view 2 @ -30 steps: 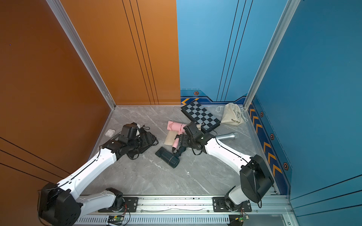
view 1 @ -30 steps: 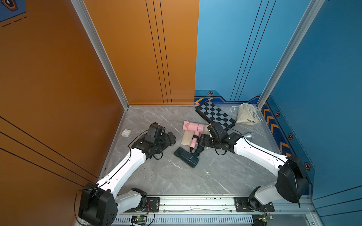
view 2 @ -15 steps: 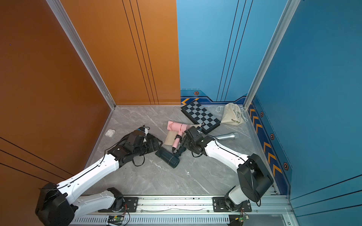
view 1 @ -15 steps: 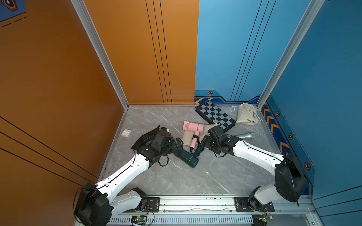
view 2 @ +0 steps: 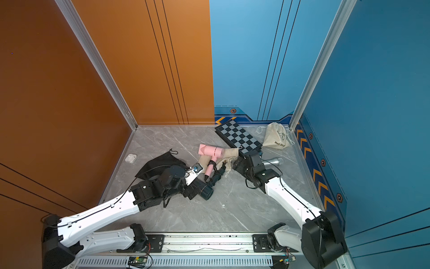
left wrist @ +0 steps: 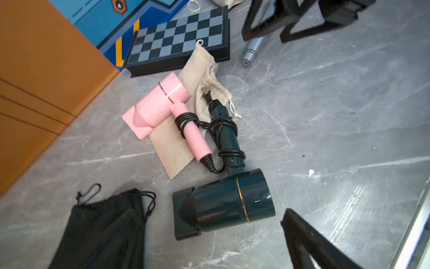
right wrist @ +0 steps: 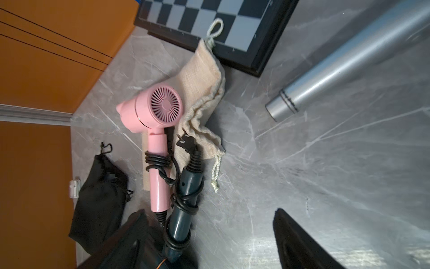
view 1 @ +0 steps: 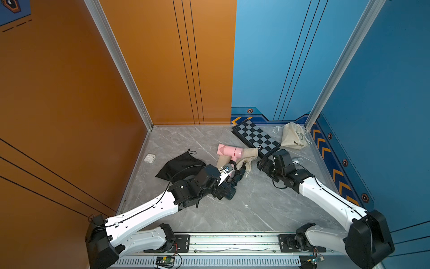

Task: Pack away hair dryers
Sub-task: Pick up the hair dryer from the center of the board.

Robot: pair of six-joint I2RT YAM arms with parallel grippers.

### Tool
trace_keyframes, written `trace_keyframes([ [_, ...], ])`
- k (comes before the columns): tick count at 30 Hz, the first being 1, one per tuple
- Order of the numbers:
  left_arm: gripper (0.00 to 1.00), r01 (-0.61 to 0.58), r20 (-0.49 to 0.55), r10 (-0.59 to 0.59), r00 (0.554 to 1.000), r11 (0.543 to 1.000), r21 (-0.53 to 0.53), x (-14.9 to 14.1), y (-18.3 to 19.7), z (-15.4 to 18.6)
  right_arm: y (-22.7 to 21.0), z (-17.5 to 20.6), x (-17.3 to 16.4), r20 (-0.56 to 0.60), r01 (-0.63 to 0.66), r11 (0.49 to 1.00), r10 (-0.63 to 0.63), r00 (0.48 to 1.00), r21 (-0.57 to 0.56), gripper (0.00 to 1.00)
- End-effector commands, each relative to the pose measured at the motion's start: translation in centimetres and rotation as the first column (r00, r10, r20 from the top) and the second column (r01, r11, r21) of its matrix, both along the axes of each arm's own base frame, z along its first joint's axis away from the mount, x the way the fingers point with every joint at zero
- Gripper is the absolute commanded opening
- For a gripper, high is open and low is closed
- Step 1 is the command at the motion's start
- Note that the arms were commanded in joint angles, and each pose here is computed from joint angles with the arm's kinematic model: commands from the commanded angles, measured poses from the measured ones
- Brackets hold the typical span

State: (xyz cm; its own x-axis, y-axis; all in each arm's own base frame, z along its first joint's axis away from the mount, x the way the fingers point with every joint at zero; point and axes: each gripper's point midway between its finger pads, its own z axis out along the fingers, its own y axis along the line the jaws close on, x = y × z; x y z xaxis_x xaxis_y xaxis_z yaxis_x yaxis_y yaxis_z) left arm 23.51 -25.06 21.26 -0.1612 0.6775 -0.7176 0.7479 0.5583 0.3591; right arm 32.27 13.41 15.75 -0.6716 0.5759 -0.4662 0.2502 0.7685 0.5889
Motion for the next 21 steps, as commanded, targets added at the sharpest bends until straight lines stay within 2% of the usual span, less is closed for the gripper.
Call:
trace_keyframes([
  [1,0.98,0.267,0.097,-0.325,0.941,0.887,0.378,-0.2,0.6,-1.8,-1.0,1.8,0.1,0.114,-0.033,0.999,0.035,0.993,-0.016,0.87],
  [3,0.98,0.375,0.054,-0.435,0.899,0.827,0.418,-0.2,0.9,-2.6,-1.3,2.7,0.1,0.151,-0.048,0.998,0.052,0.987,-0.029,0.87],
  [5,0.98,0.501,-0.02,-0.545,0.838,0.755,0.423,-0.9,1.5,-3.2,-1.3,3.4,0.2,0.176,-0.066,0.997,0.074,0.982,-0.049,0.87],
  [8,0.98,0.535,-0.085,-0.569,0.818,0.697,0.476,-0.5,2.0,-3.9,-1.0,3.6,0.5,0.179,-0.091,0.994,0.102,0.979,-0.067,0.88],
  [12,0.98,0.616,-0.222,-0.613,0.758,0.561,0.553,-1.5,2.4,-7.2,-0.9,2.2,0.9,0.165,-0.098,0.993,0.107,0.981,-0.059,0.87],
  [16,0.98,0.64,-0.269,-0.613,0.743,0.534,0.552,-2.2,2.0,-8.8,-0.6,1.0,1.4,0.148,-0.105,0.994,0.106,0.983,-0.02,0.87],
  [21,0.98,0.658,-0.344,-0.593,0.728,0.465,0.592,-2.3,2.6,-11.6,-0.1,0.6,2.1,0.141,-0.123,0.992,0.122,0.982,0.0,0.87],
])
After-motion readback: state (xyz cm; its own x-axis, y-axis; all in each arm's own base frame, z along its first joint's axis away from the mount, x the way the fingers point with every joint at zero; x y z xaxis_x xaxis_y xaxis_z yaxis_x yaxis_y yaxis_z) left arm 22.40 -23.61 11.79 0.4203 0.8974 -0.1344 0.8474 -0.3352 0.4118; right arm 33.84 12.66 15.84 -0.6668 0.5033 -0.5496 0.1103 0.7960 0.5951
